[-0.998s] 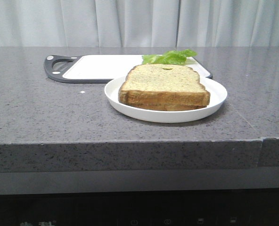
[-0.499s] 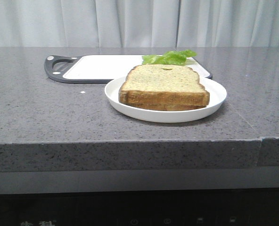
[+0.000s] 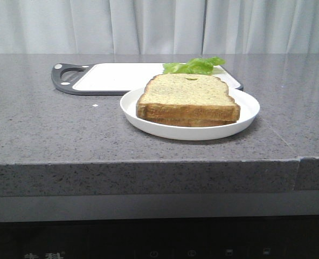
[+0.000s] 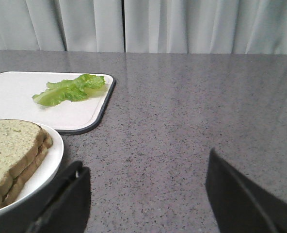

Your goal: Left arm grabs bread, right arm adds lettuce

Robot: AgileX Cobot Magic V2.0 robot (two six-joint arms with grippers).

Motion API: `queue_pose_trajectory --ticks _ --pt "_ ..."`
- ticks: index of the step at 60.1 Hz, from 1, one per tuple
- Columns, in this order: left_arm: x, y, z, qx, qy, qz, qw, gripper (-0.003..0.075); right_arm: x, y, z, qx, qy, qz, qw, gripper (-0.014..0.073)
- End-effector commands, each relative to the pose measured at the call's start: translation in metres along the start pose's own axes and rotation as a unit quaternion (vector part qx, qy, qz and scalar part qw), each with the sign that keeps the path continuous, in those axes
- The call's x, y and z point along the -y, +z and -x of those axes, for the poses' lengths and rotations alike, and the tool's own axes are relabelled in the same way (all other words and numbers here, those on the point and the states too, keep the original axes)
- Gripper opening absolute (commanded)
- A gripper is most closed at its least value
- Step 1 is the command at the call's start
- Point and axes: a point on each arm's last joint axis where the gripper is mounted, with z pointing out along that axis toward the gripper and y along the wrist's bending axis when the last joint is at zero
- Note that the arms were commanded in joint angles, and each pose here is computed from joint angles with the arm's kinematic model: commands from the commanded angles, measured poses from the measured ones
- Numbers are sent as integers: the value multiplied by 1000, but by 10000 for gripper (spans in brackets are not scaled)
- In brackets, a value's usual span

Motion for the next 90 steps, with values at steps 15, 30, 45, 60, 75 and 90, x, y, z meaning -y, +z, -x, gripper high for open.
queue_pose_trajectory --ticks 15,30,45,60,75,90 --pt "48 85 64 -78 58 -115 989 480 0 -1 16 39 -7 -5 999 525" --pt "124 167 74 -144 129 -186 963 480 0 -1 16 39 -7 -5 999 525" --pt "176 221 84 -191 155 -200 948 480 0 -1 16 39 -7 -5 999 525" --pt "193 213 71 -295 60 -266 916 480 0 -1 16 39 -7 -5 999 525" --pt "208 219 53 -341 32 -293 893 480 0 -1 16 40 -7 -5 999 525" --pt "212 235 33 -372 33 -285 883 480 0 -1 16 40 -7 -5 999 525"
